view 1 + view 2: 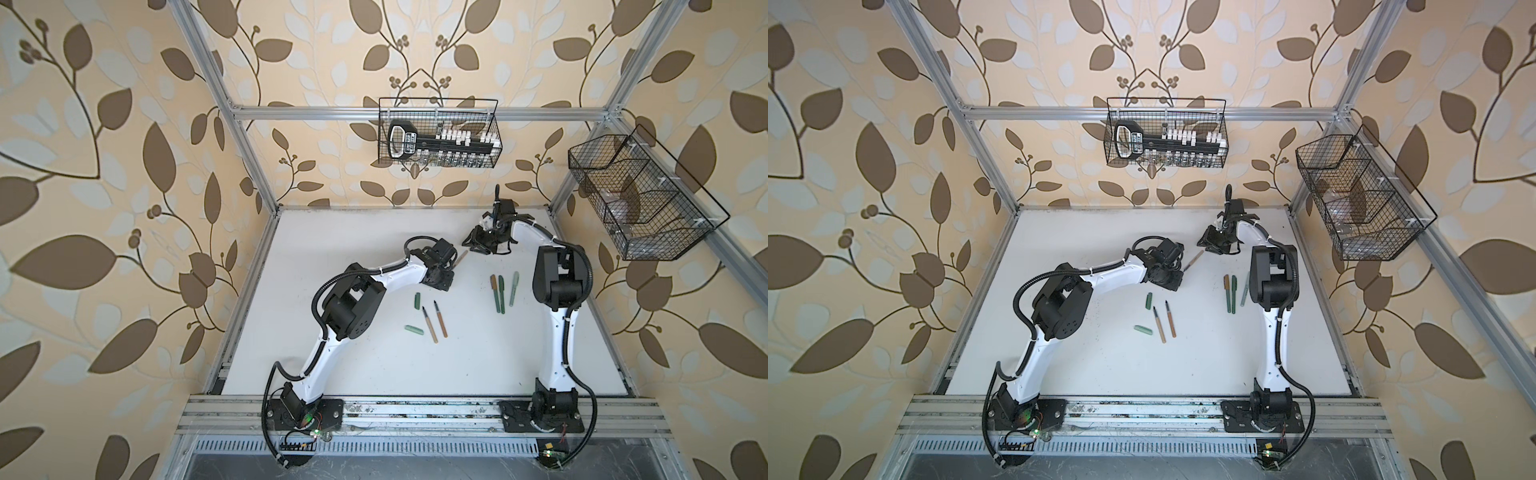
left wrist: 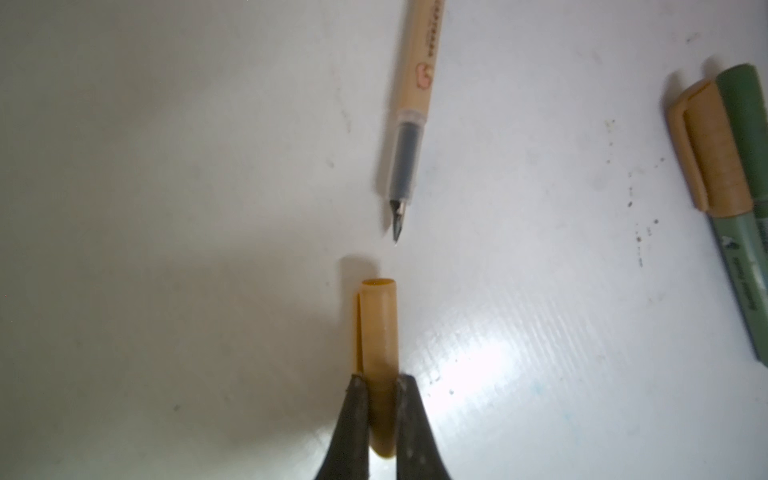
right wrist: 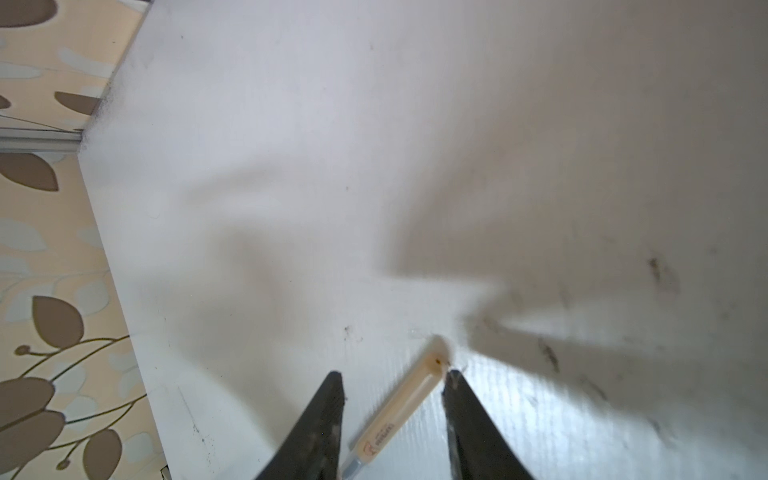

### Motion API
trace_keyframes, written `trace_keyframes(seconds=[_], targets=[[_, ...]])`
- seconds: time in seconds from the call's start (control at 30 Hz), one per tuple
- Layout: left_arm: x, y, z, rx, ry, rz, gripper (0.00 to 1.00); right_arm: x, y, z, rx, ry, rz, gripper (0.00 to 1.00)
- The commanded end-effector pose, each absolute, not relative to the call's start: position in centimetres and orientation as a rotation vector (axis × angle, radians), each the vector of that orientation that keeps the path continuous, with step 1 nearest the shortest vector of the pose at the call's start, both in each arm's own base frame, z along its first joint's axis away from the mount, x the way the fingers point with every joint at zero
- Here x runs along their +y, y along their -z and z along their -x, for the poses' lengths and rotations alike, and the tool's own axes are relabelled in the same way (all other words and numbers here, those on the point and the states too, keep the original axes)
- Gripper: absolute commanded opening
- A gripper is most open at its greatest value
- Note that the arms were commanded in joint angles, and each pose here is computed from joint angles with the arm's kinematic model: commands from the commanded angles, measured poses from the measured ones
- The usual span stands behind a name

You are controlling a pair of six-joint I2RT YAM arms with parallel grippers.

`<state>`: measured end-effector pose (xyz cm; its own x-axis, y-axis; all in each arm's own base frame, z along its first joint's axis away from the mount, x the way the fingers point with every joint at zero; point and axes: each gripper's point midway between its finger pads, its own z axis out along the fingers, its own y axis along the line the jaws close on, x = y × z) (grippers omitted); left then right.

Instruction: Insert the pens into the pen caps

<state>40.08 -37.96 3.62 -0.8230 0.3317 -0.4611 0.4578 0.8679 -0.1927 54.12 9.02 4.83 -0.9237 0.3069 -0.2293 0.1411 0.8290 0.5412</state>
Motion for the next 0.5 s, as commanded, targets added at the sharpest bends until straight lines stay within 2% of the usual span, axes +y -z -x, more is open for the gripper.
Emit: trace_keyframes(seconds=[0.0, 0.2, 0.47], targets=[[-36.4, -6.1, -38.8, 2.629, 0.407, -0.625, 0.02, 9.3, -6.3, -53.5, 2.711, -0.686, -0.235, 0.44], [-36.1, -9.6, -35.9, 2.613, 0.543, -0.761, 0.02, 9.2, -9.4, -50.7, 2.662, -0.686, -0.157, 0.48], [-32.1, -12.0, -32.1, 2.631, 0.494, -0.860, 0.01, 8.9, -9.5, -48.5, 2.695, -0.644, -0.109, 0.53]])
